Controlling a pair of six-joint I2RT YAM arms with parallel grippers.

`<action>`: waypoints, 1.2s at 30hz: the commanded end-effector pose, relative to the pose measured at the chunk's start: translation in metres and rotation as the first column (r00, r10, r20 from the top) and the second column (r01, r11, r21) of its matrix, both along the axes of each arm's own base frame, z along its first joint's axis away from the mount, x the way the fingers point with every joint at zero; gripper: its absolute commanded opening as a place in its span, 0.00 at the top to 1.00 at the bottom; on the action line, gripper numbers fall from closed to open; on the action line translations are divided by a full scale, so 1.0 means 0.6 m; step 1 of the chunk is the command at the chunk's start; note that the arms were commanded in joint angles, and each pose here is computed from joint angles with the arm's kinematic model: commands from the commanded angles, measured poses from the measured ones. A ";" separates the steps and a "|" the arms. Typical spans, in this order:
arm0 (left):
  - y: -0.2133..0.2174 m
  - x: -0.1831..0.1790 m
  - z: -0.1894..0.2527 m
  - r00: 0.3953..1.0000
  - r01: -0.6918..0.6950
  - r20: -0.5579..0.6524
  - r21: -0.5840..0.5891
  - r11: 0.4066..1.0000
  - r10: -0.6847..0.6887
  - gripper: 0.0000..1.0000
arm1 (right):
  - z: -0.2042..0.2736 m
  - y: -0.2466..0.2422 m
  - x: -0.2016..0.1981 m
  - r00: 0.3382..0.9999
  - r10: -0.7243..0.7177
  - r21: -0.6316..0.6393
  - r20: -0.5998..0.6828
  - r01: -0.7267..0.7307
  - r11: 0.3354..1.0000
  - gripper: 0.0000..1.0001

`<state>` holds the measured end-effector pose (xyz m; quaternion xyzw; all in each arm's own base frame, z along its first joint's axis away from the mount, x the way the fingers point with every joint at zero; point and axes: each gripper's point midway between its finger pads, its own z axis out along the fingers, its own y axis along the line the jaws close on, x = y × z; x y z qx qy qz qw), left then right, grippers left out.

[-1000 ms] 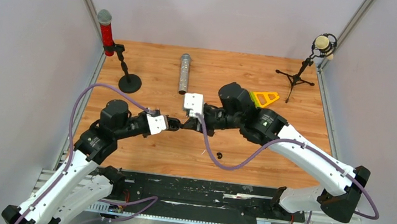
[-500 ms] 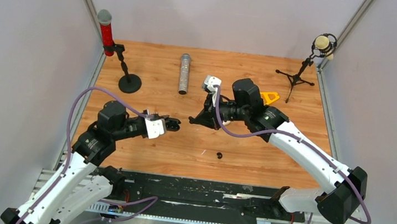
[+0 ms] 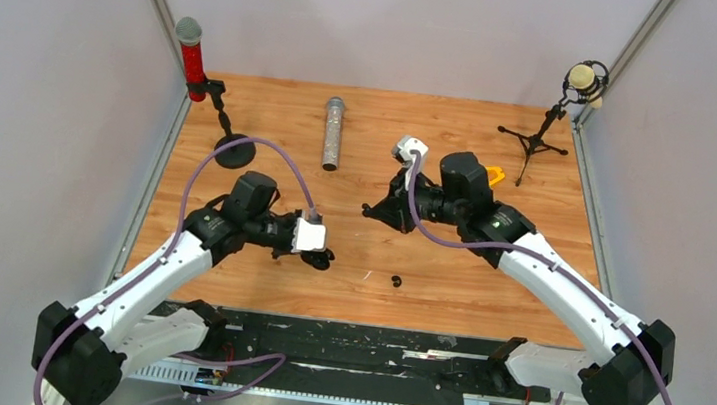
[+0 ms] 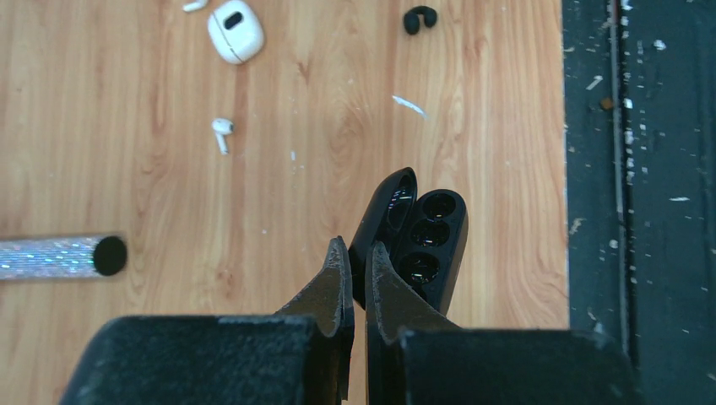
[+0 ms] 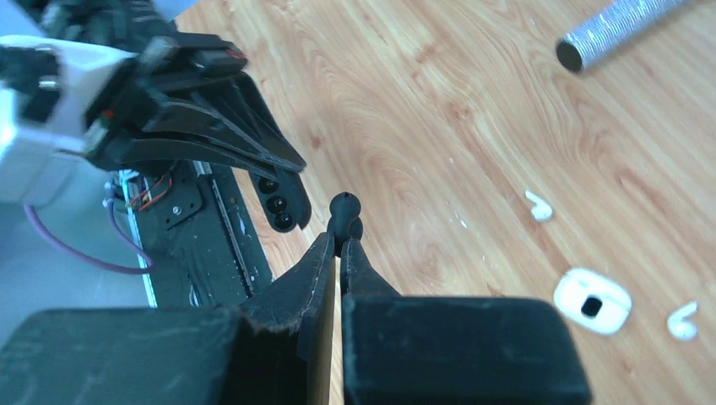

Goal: Insert the wireless bluetooth earbuds into the charging case
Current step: Place the earbud at the center of the board.

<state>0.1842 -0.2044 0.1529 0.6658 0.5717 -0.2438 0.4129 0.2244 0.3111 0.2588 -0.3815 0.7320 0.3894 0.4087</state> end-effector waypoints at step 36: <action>-0.006 0.053 0.343 0.831 -0.180 0.414 -0.431 0.884 0.371 1.00 | -0.158 0.061 -0.045 0.721 0.169 0.116 -0.672 -0.123 0.986 1.00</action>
